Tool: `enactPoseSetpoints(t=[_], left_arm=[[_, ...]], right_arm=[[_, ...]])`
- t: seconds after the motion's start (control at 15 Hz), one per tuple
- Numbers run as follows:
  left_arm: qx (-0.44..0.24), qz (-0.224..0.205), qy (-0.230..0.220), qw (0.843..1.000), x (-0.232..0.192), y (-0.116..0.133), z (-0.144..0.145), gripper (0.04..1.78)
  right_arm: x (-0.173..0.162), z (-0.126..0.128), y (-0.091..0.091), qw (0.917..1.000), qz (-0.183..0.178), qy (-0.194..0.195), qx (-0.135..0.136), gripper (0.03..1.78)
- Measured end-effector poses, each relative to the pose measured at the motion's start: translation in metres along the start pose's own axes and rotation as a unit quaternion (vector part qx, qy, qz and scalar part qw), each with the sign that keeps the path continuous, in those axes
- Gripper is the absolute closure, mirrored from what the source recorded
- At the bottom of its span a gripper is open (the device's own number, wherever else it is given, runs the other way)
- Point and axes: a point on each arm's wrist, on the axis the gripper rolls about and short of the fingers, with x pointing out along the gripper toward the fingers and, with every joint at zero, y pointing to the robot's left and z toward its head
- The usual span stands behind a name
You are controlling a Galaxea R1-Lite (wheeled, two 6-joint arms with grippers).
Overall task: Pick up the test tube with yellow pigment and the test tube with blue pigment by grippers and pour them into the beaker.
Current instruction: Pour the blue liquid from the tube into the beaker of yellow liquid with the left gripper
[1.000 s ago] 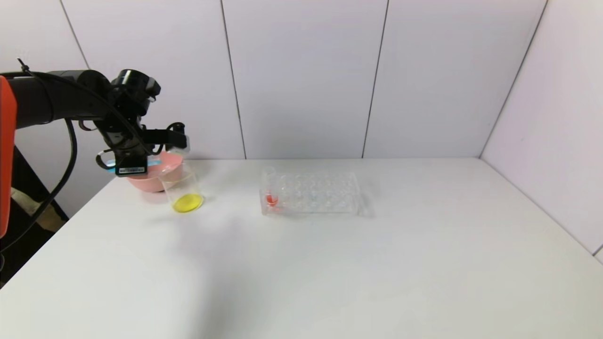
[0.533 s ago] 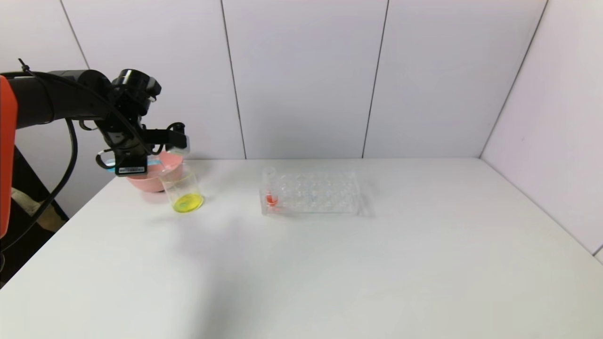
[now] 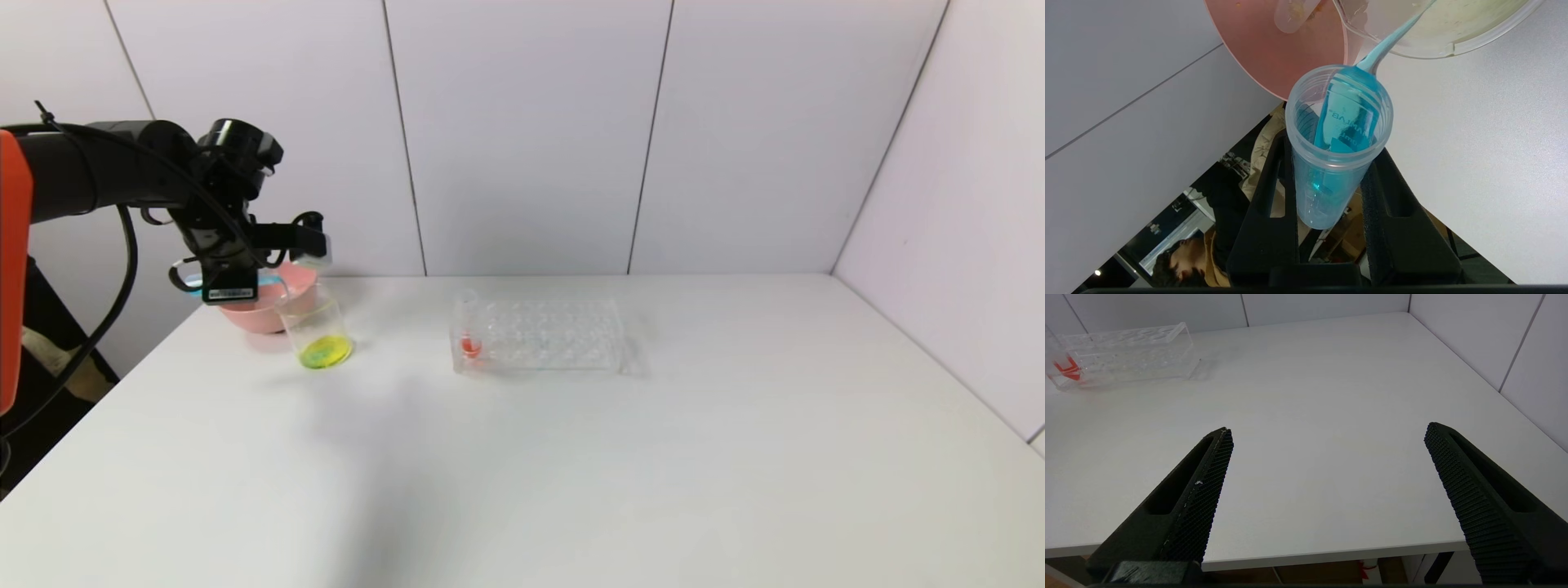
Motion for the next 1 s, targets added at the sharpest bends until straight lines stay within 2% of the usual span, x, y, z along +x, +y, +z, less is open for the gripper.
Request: enactPoseSetpoints(t=[0.2,1.0], left_arm=[[0.004,0.009,0.017,1.0,-0.0023,-0.0008,0.004,1.36],[0.008,0.014,0.028,0.999,-0.004,-0.0017,0.0069,1.36]], right_arm=[[0.0,0.0,0.0,1.0,0.0,0.0,0.0,0.1],[0.0,0.0,0.0,1.0,0.0,0.0,0.0,0.1]])
